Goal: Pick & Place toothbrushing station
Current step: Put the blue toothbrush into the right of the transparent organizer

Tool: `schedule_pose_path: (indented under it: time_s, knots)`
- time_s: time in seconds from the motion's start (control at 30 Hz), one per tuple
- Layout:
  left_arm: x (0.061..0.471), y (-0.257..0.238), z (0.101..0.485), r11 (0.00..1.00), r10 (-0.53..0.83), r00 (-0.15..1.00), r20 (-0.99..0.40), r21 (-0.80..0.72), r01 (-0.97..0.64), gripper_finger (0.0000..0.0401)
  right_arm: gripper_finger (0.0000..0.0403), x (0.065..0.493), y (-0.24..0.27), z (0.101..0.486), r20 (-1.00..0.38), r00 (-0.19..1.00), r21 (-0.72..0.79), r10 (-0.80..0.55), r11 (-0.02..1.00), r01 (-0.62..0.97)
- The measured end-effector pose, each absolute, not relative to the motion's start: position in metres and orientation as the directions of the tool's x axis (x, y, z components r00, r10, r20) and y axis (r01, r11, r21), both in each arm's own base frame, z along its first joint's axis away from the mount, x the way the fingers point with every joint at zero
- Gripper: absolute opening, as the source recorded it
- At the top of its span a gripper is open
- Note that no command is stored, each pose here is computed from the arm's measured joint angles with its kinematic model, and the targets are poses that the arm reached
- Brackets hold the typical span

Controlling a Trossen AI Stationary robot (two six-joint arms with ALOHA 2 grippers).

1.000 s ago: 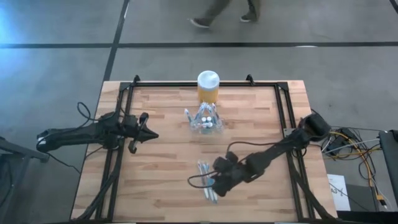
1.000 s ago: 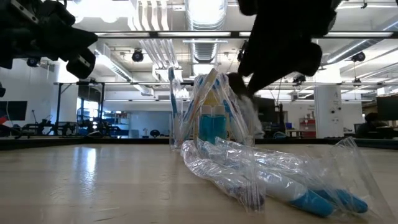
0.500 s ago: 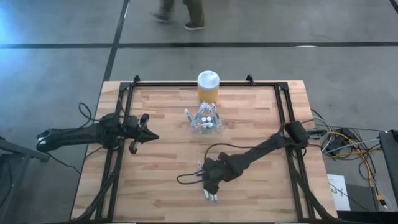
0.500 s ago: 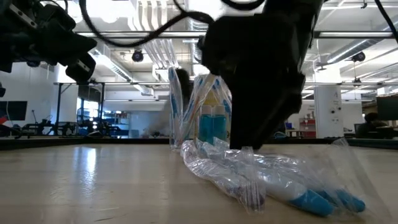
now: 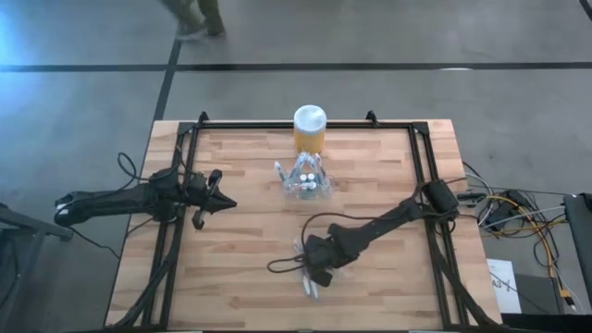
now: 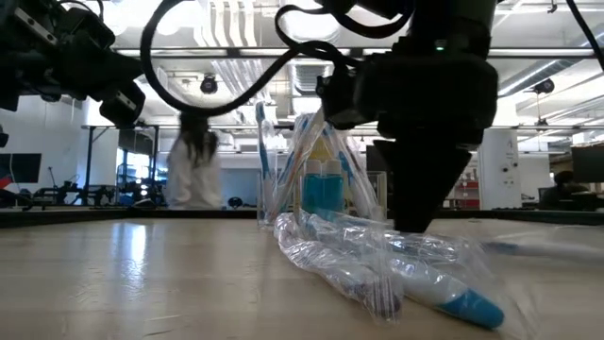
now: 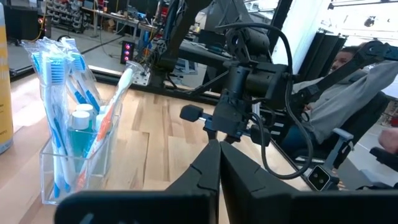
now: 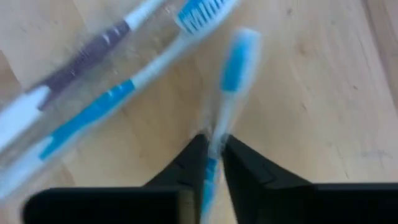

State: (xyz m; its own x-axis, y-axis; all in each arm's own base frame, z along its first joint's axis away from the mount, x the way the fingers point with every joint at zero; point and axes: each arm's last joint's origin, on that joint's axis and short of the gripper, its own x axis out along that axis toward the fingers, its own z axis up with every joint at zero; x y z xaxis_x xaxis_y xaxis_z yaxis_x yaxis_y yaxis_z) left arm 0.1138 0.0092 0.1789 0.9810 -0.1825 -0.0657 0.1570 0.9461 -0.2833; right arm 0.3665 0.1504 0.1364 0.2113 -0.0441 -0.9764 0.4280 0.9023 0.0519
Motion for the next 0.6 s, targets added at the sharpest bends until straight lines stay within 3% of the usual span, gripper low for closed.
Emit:
schedule_pose_path:
  time_s: [0.07,0.3,0.6]
  knots:
    - [0.114,0.009,0.179,0.946,-0.182,0.981,-0.066,-0.283,0.157,0.0010,0.0020,0.365,0.151,0.136,-0.979,0.198,0.039,-0.049,0.907,0.419]
    - [0.114,0.009,0.179,0.946,-0.182,0.981,-0.065,-0.282,0.157,0.0011,0.0014,0.362,0.150,0.143,-0.977,0.202,0.021,-0.063,0.923,0.385]
    - [0.114,0.009,0.181,0.952,-0.182,0.982,-0.048,-0.258,0.164,0.0013,0.0007,0.346,0.153,0.218,-0.867,0.465,-0.008,-0.176,0.940,0.341]
